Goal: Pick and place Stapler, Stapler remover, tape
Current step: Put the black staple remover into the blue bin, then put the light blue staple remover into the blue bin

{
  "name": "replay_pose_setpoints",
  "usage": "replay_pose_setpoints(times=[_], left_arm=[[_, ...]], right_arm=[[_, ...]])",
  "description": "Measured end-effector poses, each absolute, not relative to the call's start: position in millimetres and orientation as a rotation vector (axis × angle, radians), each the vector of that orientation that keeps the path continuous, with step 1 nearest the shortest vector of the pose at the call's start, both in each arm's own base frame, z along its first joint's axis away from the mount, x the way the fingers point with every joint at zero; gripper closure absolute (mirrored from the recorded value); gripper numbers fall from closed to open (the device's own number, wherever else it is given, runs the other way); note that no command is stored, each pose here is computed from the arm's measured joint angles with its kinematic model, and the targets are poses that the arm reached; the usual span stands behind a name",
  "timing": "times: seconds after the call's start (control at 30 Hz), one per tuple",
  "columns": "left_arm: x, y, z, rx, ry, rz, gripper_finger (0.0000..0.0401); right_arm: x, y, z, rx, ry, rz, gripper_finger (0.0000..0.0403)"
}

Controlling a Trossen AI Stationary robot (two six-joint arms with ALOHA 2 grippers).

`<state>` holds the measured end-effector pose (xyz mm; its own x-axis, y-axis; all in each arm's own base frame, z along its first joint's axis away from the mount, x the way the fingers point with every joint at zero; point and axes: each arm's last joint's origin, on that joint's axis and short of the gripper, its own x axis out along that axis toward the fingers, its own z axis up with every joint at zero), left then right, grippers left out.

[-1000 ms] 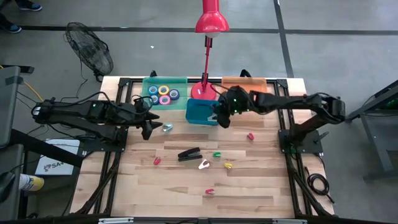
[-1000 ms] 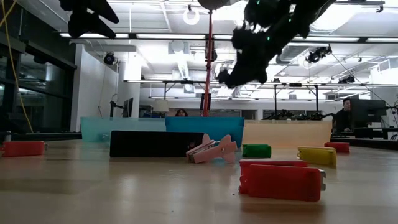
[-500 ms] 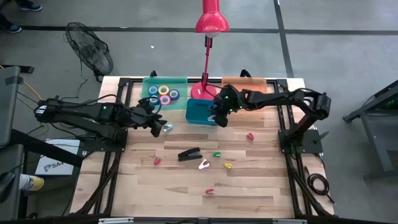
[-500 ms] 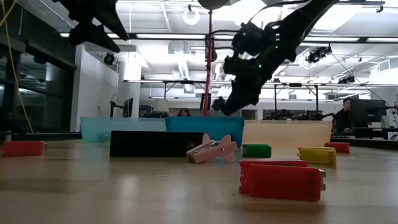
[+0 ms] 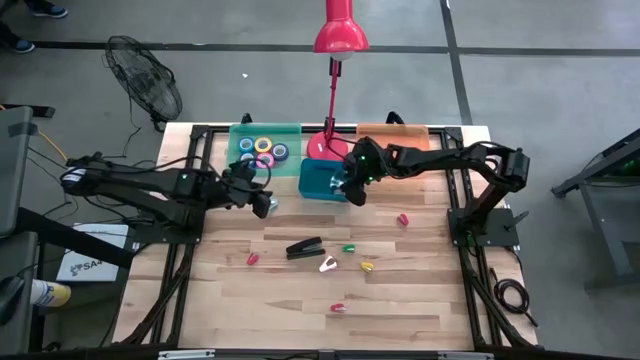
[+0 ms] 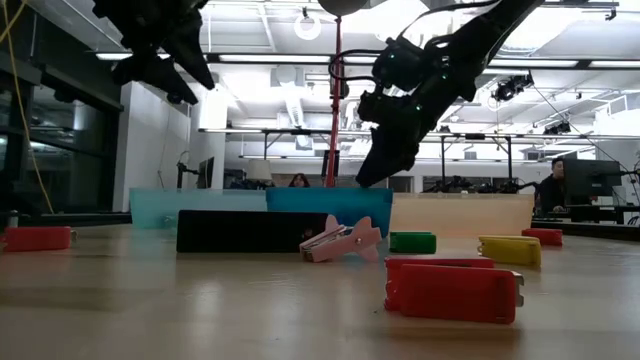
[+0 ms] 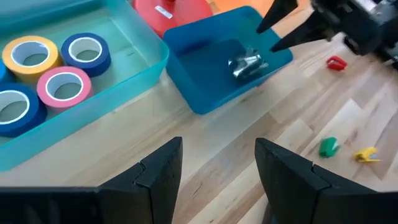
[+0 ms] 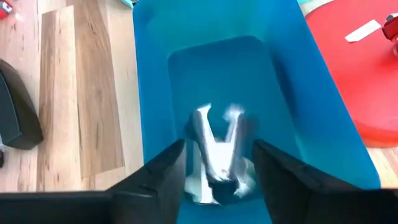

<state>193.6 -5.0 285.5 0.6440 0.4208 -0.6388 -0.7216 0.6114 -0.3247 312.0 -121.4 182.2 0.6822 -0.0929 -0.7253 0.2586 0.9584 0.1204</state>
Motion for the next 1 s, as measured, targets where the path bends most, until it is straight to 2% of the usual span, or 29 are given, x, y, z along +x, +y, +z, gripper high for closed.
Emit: replay_pose_setpoints(times=[0.2,0.33,0.47,0.63,0.77,1.0], left_arm=[[196,-4,279,-0.585,0.579,0.746,0.0203],[194,1,277,-0.598,0.618,0.762,0.0203],[197,10,271,-0.583,0.688,0.764,0.0188],[208,23,257,-0.503,0.811,0.750,0.0134],[218,35,243,-0.523,0.919,0.702,0.0095],[241,44,218,-0.486,1.080,0.620,0.0082]], right_arm=[[311,-121,185,0.271,0.787,-0.217,0.0167],[304,-118,202,0.309,0.749,-0.236,0.0145],[292,-113,224,0.305,0.723,-0.242,0.0140],[269,-106,252,0.273,0.708,-0.293,0.0139],[249,-100,272,0.234,0.692,-0.354,0.0139],[223,-91,296,0.180,0.647,-0.422,0.0139]])
